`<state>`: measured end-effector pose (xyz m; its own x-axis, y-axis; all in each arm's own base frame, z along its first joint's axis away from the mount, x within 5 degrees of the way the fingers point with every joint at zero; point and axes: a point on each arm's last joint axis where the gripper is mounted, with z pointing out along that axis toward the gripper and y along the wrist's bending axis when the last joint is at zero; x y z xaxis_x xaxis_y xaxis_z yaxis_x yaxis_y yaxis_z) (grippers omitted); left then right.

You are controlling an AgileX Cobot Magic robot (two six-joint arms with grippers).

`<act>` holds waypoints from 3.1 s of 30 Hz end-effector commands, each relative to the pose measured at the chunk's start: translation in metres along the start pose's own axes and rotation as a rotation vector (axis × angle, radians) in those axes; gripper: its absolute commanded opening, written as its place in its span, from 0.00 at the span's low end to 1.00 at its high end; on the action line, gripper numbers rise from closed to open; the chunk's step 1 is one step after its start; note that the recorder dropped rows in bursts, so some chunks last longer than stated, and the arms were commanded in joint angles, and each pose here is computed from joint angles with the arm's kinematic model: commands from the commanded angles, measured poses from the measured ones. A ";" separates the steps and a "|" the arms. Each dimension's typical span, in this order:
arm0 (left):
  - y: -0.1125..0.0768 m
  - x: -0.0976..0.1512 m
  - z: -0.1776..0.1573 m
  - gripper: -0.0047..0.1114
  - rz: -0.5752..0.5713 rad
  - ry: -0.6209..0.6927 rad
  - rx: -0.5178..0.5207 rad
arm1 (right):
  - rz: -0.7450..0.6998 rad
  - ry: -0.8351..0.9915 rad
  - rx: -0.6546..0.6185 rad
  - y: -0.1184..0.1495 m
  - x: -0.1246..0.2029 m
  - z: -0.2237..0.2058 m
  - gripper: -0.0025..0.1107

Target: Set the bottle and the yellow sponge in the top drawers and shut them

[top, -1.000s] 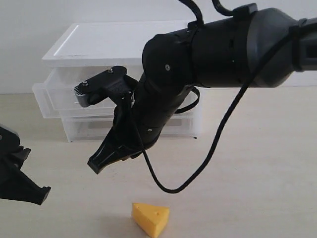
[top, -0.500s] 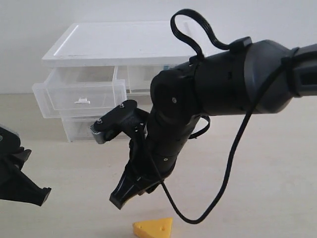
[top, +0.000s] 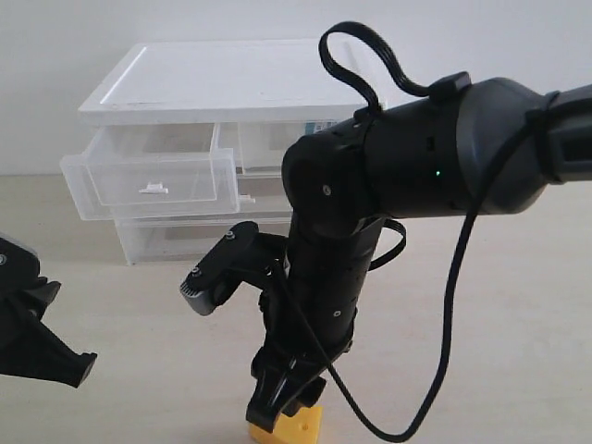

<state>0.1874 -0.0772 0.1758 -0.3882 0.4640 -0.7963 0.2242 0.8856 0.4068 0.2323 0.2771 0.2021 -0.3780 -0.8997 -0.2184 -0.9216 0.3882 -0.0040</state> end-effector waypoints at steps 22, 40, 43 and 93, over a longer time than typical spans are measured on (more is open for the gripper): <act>0.000 0.001 -0.002 0.07 -0.008 0.000 0.010 | -0.091 0.148 -0.133 0.004 0.005 0.076 0.35; 0.000 0.001 -0.002 0.07 -0.008 0.000 0.010 | -0.097 0.093 -0.070 0.001 0.002 0.039 0.02; 0.000 0.001 -0.002 0.07 -0.008 0.000 0.010 | -0.087 0.083 -0.017 -0.001 0.004 0.015 0.02; -0.006 0.002 -0.002 0.07 0.019 0.009 0.080 | -0.124 -0.362 0.142 -0.010 -0.062 -0.140 0.02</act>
<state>0.1854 -0.0827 0.1726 -0.3856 0.4949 -0.7787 0.3030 0.8651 0.3997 0.2538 0.3012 0.3307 -0.2173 -0.8442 -0.4899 -0.9319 0.3287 -0.1531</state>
